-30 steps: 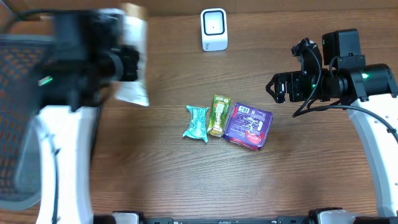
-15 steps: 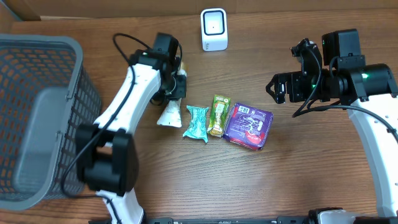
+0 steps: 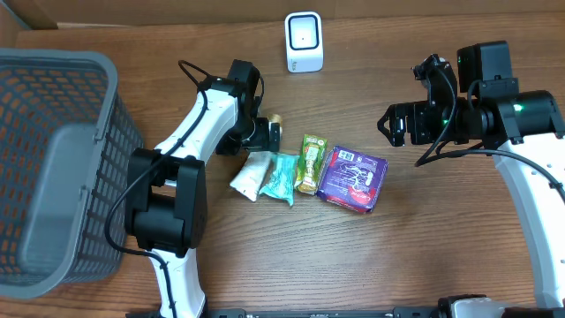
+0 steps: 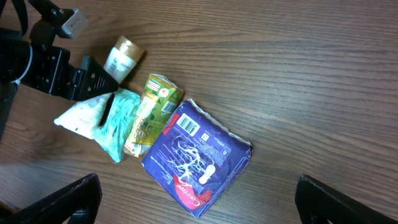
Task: Scan the item barcode
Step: 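Place the white tube on the table left of the mint wrapper, then lower the right gripper onto the purple snack bag and grasp it, then lift the purple bag and carry it toward the white scanner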
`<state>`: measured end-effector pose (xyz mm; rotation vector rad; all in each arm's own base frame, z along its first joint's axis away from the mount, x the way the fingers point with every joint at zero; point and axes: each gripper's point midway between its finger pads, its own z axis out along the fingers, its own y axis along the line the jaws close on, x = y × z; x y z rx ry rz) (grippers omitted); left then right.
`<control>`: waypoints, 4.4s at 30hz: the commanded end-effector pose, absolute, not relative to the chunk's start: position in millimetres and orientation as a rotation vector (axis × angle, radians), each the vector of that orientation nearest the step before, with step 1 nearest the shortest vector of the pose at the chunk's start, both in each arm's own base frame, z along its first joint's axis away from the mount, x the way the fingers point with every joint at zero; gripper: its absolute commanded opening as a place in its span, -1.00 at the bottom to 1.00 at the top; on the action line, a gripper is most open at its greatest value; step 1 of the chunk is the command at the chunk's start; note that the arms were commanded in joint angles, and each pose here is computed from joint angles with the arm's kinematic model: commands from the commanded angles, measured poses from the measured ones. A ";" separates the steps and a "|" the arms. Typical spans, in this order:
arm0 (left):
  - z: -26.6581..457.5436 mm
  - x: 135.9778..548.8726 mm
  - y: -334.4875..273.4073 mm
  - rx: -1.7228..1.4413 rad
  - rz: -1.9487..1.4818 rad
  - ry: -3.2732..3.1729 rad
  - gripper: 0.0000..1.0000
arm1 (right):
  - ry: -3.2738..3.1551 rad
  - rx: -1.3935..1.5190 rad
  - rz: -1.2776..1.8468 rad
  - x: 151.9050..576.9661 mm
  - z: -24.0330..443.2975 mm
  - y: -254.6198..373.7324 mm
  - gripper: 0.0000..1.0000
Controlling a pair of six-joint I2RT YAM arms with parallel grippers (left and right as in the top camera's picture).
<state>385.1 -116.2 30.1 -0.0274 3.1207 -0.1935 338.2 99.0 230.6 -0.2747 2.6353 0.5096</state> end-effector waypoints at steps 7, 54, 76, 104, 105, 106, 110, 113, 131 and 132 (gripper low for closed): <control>83.9 406.8 -109.0 -0.076 -0.231 3.044 0.99 | 2.637 -0.282 0.520 337.0 230.8 102.1 1.00; 371.1 334.5 -55.1 -0.041 -0.224 2.458 0.99 | 3.113 0.147 0.857 245.2 40.8 118.7 0.64; 369.8 335.5 -55.2 -0.042 -0.224 2.462 0.99 | 2.834 0.392 0.192 325.4 24.9 53.6 0.74; 369.8 335.6 -55.2 -0.042 -0.224 2.462 0.99 | 2.731 -0.249 0.853 378.3 71.6 85.4 0.99; 369.8 335.6 -55.2 -0.042 -0.224 2.462 0.99 | 2.741 -0.277 0.898 375.3 61.9 89.2 0.99; 369.8 335.6 -55.2 -0.042 -0.224 2.462 0.99 | 2.743 -0.309 0.945 372.1 54.7 93.3 0.99; 369.8 335.6 -55.2 -0.042 -0.224 2.462 0.99 | 2.777 -0.331 1.018 366.1 30.5 97.8 0.99; 369.8 335.6 -55.2 -0.042 -0.224 2.462 0.99 | 2.795 -0.320 1.036 364.7 20.7 98.4 0.99; 369.8 335.6 -55.2 -0.042 -0.224 2.462 0.99 | 2.850 -0.254 1.163 329.4 0.6 106.9 -0.06; 369.8 335.6 -55.2 -0.042 -0.224 2.462 0.99 | 2.833 -0.254 1.187 330.6 3.1 109.2 -0.15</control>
